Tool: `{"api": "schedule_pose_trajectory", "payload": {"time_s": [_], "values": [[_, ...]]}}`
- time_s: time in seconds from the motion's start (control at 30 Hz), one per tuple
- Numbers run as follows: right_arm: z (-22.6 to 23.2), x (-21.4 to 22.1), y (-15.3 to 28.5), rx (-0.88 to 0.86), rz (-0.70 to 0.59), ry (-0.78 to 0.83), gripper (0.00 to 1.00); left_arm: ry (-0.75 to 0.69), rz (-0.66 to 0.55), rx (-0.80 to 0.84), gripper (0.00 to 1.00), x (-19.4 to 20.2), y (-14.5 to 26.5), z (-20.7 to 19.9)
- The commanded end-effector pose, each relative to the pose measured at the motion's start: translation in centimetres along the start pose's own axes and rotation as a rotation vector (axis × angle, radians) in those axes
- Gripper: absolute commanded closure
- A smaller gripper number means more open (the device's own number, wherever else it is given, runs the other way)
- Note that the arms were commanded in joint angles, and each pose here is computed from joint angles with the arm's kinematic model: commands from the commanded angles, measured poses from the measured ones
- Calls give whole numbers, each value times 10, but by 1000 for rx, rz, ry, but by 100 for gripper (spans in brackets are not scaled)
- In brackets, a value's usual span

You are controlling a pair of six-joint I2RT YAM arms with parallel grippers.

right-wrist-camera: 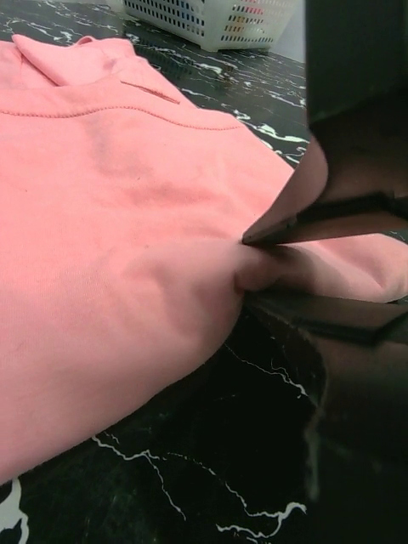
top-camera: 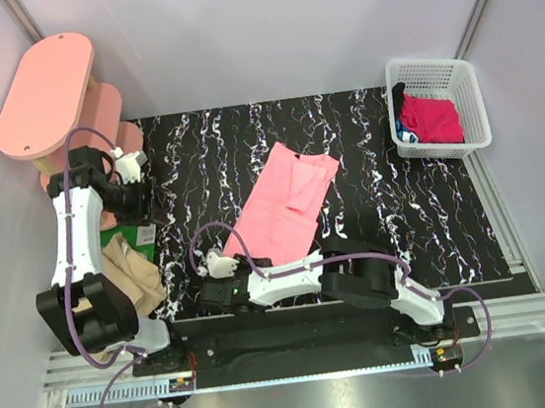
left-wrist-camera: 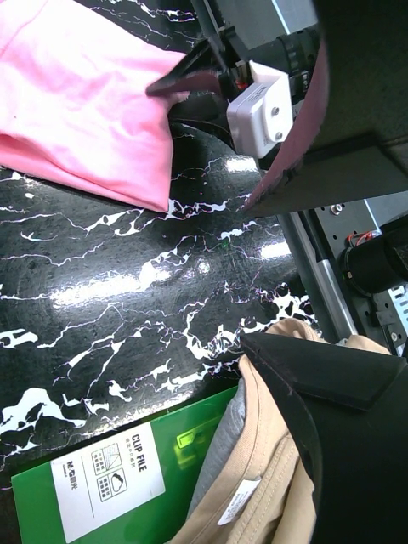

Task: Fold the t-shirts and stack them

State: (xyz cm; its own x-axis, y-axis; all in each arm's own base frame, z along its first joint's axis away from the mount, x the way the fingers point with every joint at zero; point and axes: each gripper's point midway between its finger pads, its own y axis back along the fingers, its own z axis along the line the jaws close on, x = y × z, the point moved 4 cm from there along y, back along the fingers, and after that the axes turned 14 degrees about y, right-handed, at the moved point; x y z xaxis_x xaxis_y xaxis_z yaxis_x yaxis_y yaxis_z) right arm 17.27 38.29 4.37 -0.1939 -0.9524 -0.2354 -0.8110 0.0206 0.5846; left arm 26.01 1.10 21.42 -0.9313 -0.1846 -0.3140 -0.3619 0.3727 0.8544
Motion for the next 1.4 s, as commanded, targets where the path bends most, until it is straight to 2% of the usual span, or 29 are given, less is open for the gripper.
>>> {"api": "schedule_pose_trajectory", "payload": {"time_s": [0.0, 0.23, 0.37, 0.5, 0.83, 0.97, 1.13, 1.23, 1.37], "values": [[49, 17, -15, -203, 68, -8, 75, -20, -73, 30, 38, -10, 17, -12], [41, -3, 1, -283, 41, -30, 100, -32, -84, 29, 39, -9, 21, -14], [25, -20, 29, -337, 11, -39, 100, -39, -89, 28, 38, -8, 22, -15], [9, -49, 68, -412, -83, -64, 100, -43, -97, 26, 38, -10, 25, -16], [-14, -86, 149, -601, -228, -124, 100, -56, -110, 27, 38, -9, 30, -19], [-46, -92, 171, -624, -293, -193, 100, -59, -114, 26, 38, -10, 32, -19], [-84, -82, 145, -669, -248, -326, 100, -57, -117, 34, 38, -10, 34, -21], [-105, -74, 133, -709, -264, -419, 100, -58, -114, 37, 38, -10, 33, -22], [-141, -61, 95, -750, -257, -555, 100, -61, -114, 35, 38, -10, 34, -21]]}}
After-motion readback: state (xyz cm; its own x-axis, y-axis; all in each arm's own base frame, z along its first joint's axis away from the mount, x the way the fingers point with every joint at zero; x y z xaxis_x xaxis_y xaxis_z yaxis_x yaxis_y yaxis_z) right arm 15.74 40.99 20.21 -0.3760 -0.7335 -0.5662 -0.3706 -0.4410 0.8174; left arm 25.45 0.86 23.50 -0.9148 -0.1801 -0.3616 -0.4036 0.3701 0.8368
